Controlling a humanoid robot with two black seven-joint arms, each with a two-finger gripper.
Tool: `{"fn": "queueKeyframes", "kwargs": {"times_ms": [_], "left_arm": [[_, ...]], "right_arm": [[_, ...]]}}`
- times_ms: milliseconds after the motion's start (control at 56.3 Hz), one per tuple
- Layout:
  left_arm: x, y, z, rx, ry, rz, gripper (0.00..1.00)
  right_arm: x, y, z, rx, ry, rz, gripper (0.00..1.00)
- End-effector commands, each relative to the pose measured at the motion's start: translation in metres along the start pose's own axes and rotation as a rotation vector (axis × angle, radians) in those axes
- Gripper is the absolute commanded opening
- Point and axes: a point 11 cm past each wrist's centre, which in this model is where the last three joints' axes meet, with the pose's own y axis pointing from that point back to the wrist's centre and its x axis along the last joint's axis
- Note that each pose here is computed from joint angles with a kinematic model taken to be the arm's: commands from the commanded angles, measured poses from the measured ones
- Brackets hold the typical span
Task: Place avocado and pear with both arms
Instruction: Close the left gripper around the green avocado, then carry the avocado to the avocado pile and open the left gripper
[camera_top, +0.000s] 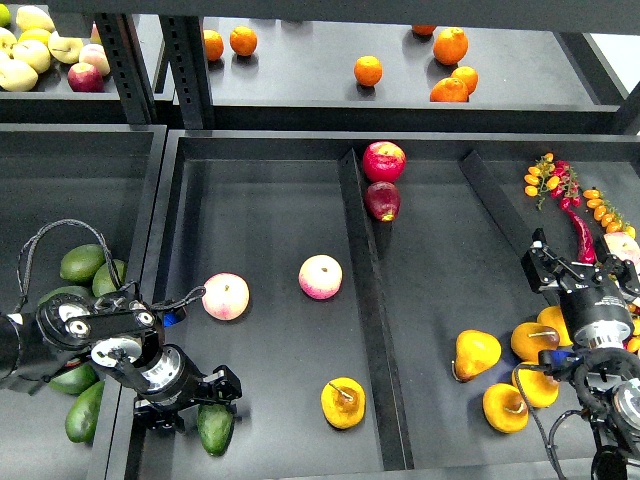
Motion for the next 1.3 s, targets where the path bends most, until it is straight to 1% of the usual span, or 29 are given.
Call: {"fn": "queueKeyframes", "kwargs": {"times_ms": [0,124,302,462,533,551,568,604,657,746,870,995,1083,1279], "left_arm": [[0.002,0.000,0.001,0.000,0.004,0.005,0.79],[0.001,-0.001,0.003,-0.004,0.004,0.003,0.72],[0.001,-0.001,0.003,-0.004,0.004,0.003,0.69],[0.000,-0.001,0.002,-0.004,0.006,0.001,0.59],[0.001,-0.001,0.004,-0.012,0.014,0.000,0.48],[0.002,0.000,0.004,-0.019,0.022,0.001,0.44],[0.002,0.000,0.005,-0.021,0.025,0.001,0.41],[0.005,0.002,0.005,-0.035,0.049,0.002,0.31],[0.008,0.004,0.006,-0.050,0.081,0.003,0.23],[0.013,0.005,0.003,-0.051,0.099,0.013,0.20],[0.014,0.006,0.003,-0.051,0.101,0.016,0.20],[0.022,0.015,0.010,-0.069,0.101,0.033,0.20],[0.039,0.036,0.024,-0.107,0.100,0.077,0.21],[0.089,0.096,0.039,-0.166,0.123,0.217,0.23]], "right_arm": [[0.000,0.000,0.000,-0.001,-0.001,-0.002,1.00],[0.000,0.000,0.000,-0.001,-0.001,-0.002,1.00],[0.000,0.000,0.000,0.001,-0.003,-0.001,1.00],[0.001,0.000,0.002,0.000,-0.007,-0.002,1.00],[0.001,0.000,0.002,-0.001,-0.007,0.000,1.00],[0.001,0.000,0.002,0.000,-0.007,0.000,1.00],[0.001,0.000,0.002,-0.001,-0.007,0.000,1.00],[0.001,0.000,0.002,0.000,-0.007,0.000,1.00],[0.001,0.000,0.002,0.000,-0.007,-0.002,1.00],[0.001,0.000,0.002,0.000,-0.007,0.000,1.00],[0.001,0.000,0.002,0.000,-0.007,0.000,1.00],[0.001,0.000,0.002,0.001,-0.008,-0.002,1.00],[0.001,0.000,0.002,0.000,-0.008,-0.002,1.00],[0.003,0.000,0.007,-0.003,-0.020,0.000,1.00]]}}
